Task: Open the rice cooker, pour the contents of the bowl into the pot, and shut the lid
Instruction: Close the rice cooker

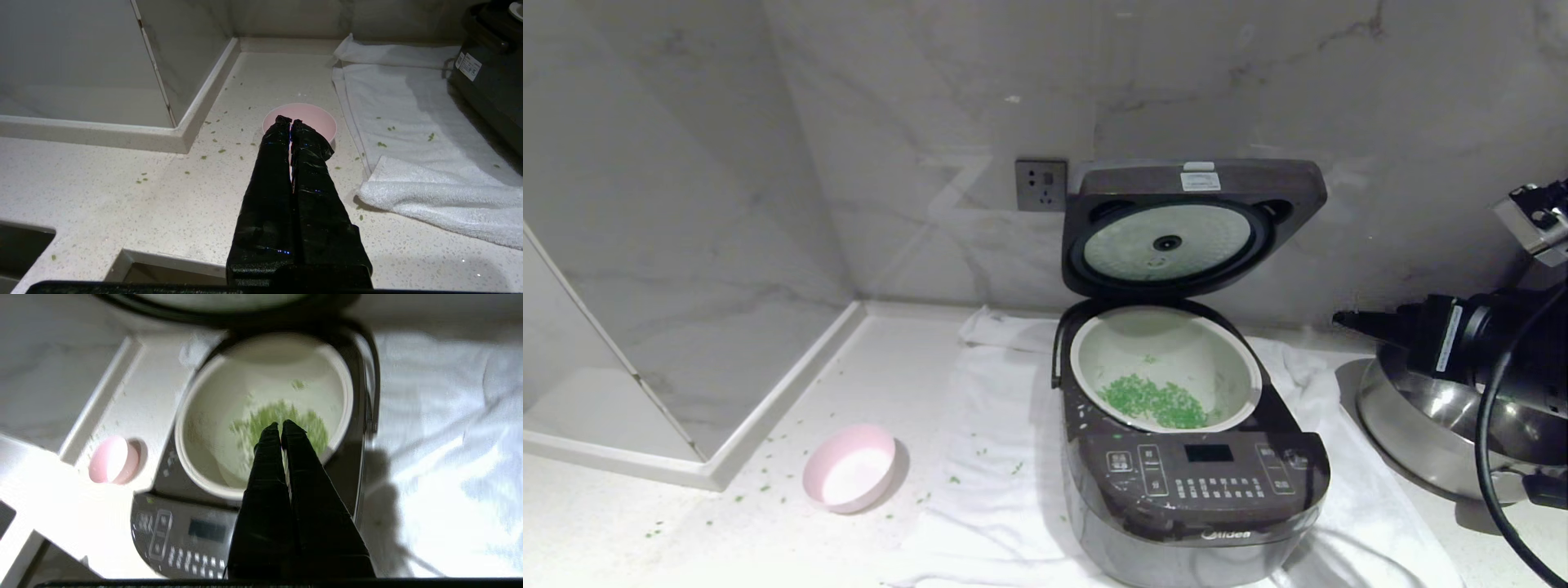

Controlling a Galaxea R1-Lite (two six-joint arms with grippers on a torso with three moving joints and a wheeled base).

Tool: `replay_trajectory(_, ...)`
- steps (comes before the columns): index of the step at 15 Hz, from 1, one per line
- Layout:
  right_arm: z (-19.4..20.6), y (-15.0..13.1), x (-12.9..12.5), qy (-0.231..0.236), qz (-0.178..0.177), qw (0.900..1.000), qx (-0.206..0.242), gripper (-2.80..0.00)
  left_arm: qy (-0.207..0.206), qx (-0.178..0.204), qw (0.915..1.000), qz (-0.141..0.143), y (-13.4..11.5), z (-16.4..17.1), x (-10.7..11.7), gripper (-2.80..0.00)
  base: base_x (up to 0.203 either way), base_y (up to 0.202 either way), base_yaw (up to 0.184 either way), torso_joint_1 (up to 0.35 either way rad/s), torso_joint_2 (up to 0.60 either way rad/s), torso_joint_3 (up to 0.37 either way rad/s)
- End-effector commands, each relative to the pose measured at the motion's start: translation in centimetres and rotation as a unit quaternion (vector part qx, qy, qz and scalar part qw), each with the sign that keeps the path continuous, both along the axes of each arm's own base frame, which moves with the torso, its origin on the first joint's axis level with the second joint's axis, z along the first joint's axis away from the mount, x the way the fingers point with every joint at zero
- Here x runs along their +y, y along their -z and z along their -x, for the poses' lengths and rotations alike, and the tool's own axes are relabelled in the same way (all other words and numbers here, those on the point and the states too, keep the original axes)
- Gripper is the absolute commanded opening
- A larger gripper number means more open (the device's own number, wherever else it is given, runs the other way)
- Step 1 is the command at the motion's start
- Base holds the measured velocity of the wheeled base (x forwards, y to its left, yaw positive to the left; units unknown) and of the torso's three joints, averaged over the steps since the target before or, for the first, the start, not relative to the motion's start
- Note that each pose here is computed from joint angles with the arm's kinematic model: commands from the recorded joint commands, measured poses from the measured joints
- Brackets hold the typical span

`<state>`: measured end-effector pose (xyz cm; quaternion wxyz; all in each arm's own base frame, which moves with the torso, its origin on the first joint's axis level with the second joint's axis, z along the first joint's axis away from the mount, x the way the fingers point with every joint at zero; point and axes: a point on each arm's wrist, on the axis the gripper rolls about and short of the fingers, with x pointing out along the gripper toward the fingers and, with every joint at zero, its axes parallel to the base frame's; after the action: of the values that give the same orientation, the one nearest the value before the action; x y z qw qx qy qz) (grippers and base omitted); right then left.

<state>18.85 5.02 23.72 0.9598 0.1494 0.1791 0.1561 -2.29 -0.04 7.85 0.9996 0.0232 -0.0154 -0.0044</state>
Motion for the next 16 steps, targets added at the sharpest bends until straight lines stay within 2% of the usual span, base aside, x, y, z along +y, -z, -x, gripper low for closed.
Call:
replay_trajectory(1,0.0,-1.5,0.0,0.001,-0.009,0.999,-0.040,-2.80,0.002,0.005,1.0000,0.001,0.2,-0.1,0.0,-2.80,0.000,0.000,0.000,0.000,0.00,0.000)
replay_trajectory(4,-0.6,-6.3,0.1,0.002,-0.020,0.994,-0.105,-2.80,0.002,0.006,1.0000,0.002,0.3,-0.1,0.0,-2.80,0.000,0.000,0.000,0.000,0.00,0.000)
replay_trajectory(7,-4.1,-9.1,0.8,0.006,-0.017,0.993,-0.120,-2.80,0.002,0.005,1.0000,0.002,0.2,-0.1,0.0,-2.80,0.000,0.000,0.000,0.000,0.00,0.000)
replay_trajectory(10,-9.6,-8.8,0.7,0.027,-0.007,0.994,-0.106,-2.80,0.002,0.006,1.0000,0.002,0.3,-0.1,0.0,-2.80,0.000,0.000,0.000,0.000,0.00,0.000)
replay_trajectory(13,-14.7,-8.8,-0.9,0.057,0.001,0.992,-0.114,-2.80,0.002,0.006,1.0000,0.002,0.3,-0.1,0.0,-2.80,0.000,0.000,0.000,0.000,0.00,0.000)
replay_trajectory(15,-16.8,-8.8,-1.7,0.063,0.002,0.991,-0.116,-2.80,0.003,0.006,1.0000,0.002,0.3,-0.1,0.0,-2.80,0.000,0.000,0.000,0.000,0.00,0.000)
replay_trajectory(16,-17.5,-8.5,-1.7,0.058,0.002,0.993,-0.103,-2.80,0.003,0.006,1.0000,0.002,0.3,-0.1,0.0,-2.80,0.000,0.000,0.000,0.000,0.00,0.000)
